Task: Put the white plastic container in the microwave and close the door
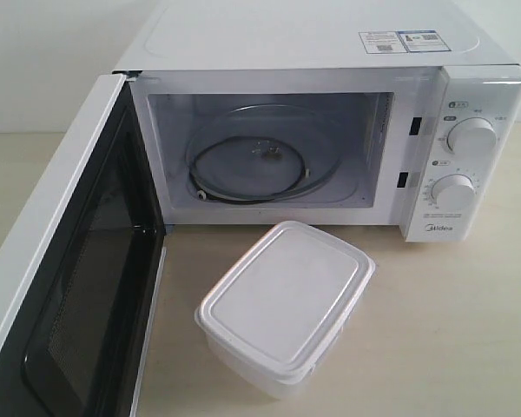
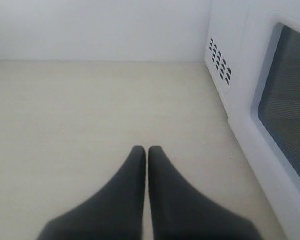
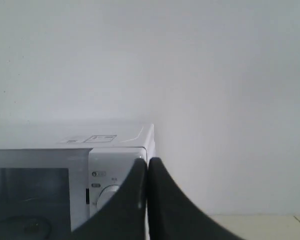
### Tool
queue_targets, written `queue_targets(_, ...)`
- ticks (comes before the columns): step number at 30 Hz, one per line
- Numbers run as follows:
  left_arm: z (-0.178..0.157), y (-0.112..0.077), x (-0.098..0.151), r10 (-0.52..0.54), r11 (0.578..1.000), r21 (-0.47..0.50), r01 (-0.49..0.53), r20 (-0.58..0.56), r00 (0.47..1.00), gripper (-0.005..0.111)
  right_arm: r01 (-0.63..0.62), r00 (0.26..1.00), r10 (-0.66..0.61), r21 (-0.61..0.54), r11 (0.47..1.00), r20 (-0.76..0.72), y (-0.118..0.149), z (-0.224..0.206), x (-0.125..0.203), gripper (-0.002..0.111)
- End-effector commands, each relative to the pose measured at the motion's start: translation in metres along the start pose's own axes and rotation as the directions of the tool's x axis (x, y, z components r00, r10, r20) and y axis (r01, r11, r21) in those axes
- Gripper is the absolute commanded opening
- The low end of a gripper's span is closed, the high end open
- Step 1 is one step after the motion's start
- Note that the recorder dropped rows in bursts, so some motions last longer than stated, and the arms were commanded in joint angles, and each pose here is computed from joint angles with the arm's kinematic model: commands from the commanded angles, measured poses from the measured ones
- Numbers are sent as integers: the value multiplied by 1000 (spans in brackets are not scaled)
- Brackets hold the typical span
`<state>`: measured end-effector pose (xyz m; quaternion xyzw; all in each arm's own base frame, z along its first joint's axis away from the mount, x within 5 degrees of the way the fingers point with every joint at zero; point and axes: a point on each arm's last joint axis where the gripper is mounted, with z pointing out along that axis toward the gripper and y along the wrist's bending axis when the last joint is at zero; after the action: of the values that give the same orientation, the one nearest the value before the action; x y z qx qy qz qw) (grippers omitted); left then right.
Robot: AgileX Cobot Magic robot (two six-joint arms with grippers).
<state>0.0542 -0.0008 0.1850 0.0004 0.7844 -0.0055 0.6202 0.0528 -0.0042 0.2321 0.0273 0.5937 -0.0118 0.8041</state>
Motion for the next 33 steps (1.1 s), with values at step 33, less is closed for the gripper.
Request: queue_targets(33, 0, -1, 0, -16, 1000, 13, 16, 5, 1000, 4, -5, 944, -15, -62, 998, -330, 9, 89, 10, 0)
